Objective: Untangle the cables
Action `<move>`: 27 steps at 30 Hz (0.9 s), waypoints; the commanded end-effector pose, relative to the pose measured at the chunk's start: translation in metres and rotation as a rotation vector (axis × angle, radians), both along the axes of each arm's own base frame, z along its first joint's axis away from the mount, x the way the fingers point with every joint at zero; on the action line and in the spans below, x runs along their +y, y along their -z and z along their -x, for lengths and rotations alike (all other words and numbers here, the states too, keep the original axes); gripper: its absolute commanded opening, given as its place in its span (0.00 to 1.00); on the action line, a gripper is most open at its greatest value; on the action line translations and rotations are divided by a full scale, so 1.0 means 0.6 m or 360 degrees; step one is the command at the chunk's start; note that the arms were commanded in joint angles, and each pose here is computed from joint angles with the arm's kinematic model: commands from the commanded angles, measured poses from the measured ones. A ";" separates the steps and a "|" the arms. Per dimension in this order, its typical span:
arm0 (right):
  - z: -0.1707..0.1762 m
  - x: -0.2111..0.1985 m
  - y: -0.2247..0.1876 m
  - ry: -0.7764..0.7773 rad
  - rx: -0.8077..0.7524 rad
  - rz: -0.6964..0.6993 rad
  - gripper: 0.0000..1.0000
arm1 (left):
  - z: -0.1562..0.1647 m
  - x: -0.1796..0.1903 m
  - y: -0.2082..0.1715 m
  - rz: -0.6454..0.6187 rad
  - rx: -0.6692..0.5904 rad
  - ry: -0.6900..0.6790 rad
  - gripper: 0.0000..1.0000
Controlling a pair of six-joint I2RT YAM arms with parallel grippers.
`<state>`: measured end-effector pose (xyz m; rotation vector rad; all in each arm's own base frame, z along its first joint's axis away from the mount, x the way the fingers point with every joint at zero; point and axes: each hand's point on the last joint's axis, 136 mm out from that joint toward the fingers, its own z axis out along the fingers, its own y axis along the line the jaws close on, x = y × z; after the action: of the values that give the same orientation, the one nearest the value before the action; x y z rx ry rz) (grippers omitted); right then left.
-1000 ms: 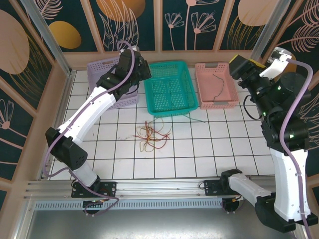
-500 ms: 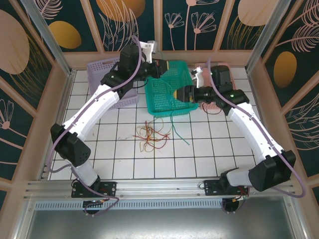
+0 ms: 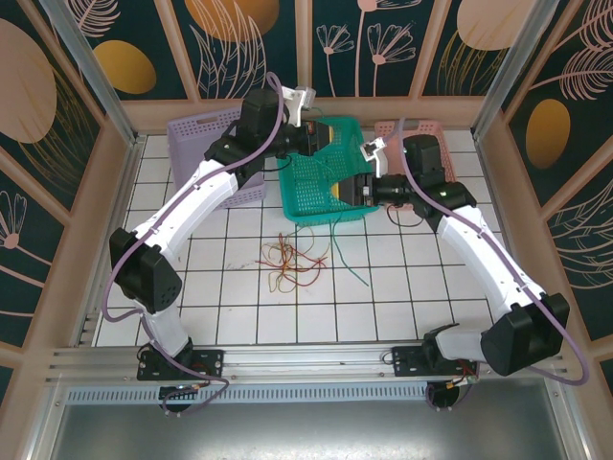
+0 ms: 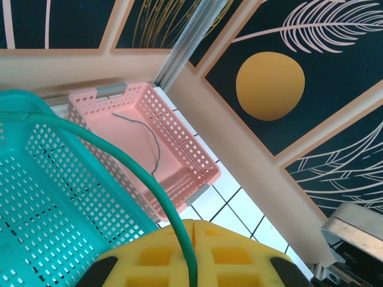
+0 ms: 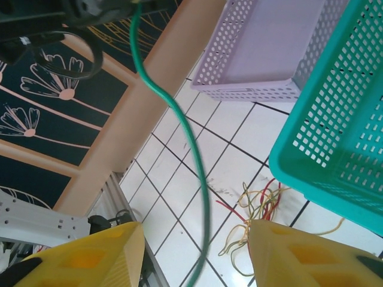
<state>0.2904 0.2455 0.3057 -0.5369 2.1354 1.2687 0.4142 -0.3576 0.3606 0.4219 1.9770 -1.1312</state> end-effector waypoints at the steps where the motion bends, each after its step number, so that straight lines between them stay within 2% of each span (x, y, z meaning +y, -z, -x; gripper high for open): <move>1: -0.016 0.003 0.000 0.0040 -0.0041 -0.0001 0.49 | -0.004 -0.009 -0.028 0.0092 -0.0029 0.0034 0.00; 6: -0.043 0.002 -0.004 0.0137 -0.0034 -0.0019 0.32 | -0.003 -0.010 -0.020 0.0103 0.0005 0.0033 0.00; 11: -0.054 0.004 -0.019 0.0171 -0.0056 -0.0073 0.24 | -0.002 -0.010 -0.019 0.0130 0.0022 0.0023 0.00; 16: -0.065 -0.001 -0.018 0.0227 -0.0075 -0.0043 0.01 | -0.005 -0.011 -0.021 0.0155 0.0035 0.0015 0.00; 19: -0.077 -0.017 -0.021 0.0340 -0.0122 0.0006 0.00 | -0.011 -0.008 -0.027 0.0172 0.0038 -0.0023 0.00; 20: -0.081 -0.026 -0.023 0.0395 -0.0146 0.0029 0.00 | -0.015 -0.004 -0.031 0.0180 0.0043 -0.0068 0.05; 23: -0.096 -0.067 -0.024 0.0588 -0.0208 0.0088 0.00 | -0.039 0.029 -0.050 0.0184 0.0042 -0.0311 0.58; 24: -0.101 -0.084 -0.026 0.0645 -0.0216 0.0094 0.00 | -0.046 0.044 -0.058 0.0185 0.0039 -0.0410 0.70; 26: -0.113 -0.116 -0.026 0.0743 -0.0220 0.0122 0.00 | -0.056 0.077 -0.073 0.0179 0.0031 -0.0607 0.80; 27: -0.120 -0.133 -0.023 0.0796 -0.0218 0.0155 0.00 | -0.061 0.099 -0.076 0.0163 0.0035 -0.0721 0.82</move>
<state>0.3516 0.1979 0.3092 -0.1927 2.0935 0.9680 0.4416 -0.3392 0.3669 0.1296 1.9792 -1.0690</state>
